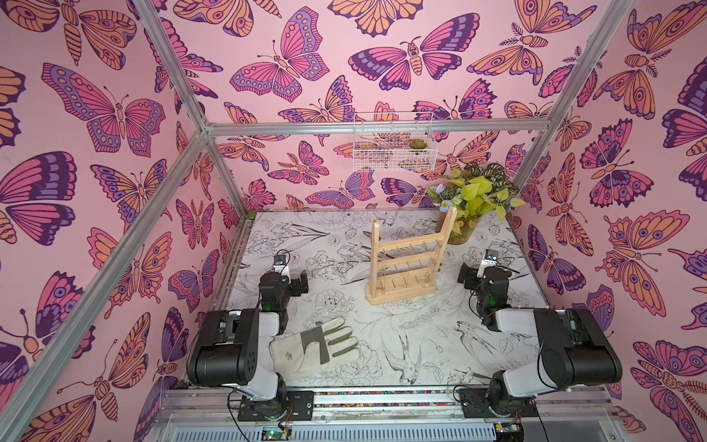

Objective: Hang the necklace on the jewelry display stand
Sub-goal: Reset both arms

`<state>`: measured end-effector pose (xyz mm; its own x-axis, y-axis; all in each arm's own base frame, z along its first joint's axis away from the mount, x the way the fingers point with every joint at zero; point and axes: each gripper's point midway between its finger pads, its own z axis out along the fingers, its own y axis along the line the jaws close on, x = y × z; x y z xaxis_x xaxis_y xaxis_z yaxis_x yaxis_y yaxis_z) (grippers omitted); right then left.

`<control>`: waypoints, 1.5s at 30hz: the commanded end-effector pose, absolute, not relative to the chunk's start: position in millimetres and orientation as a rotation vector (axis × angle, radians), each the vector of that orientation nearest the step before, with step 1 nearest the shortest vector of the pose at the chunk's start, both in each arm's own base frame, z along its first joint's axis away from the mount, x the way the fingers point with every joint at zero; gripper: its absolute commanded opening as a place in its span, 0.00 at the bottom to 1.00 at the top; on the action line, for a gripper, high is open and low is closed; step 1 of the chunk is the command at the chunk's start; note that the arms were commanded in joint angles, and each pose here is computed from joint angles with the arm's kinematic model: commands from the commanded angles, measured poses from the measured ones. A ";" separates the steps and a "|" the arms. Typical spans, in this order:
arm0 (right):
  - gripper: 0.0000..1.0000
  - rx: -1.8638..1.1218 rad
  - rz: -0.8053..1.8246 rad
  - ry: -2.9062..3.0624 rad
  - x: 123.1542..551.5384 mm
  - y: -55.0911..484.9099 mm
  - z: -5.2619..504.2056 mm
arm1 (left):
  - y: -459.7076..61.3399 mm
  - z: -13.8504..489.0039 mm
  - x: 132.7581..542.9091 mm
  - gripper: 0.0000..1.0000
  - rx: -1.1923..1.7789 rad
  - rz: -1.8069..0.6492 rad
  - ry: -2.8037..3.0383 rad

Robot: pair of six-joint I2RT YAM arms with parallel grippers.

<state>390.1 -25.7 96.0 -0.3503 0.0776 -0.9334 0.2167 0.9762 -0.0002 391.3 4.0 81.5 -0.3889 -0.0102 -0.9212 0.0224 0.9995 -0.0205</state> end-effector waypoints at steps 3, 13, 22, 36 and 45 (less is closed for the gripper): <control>0.99 0.044 -0.032 1.922 390.8 -0.9 98.5 | 4.6 88.0 393.9 1.00 0.015 -0.008 1.946; 0.99 0.044 -0.010 1.908 388.3 -2.5 96.2 | 4.7 88.0 393.3 1.00 0.015 -0.007 1.937; 0.99 0.125 -0.048 1.896 390.1 -16.1 97.6 | 4.6 88.8 393.7 1.00 0.015 -0.008 1.933; 0.99 0.108 -0.049 1.942 394.0 -13.8 94.6 | 4.6 88.7 393.6 1.00 0.015 -0.008 1.934; 0.99 0.126 -0.061 1.941 393.5 -16.7 94.8 | 4.6 88.6 393.6 1.00 0.015 -0.008 1.934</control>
<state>391.1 -14.6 90.1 -0.3716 0.0527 -0.9269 0.1008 0.9948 0.0162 393.5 3.6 86.9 -0.3659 -0.0008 -0.9306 0.0206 0.9997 -0.0089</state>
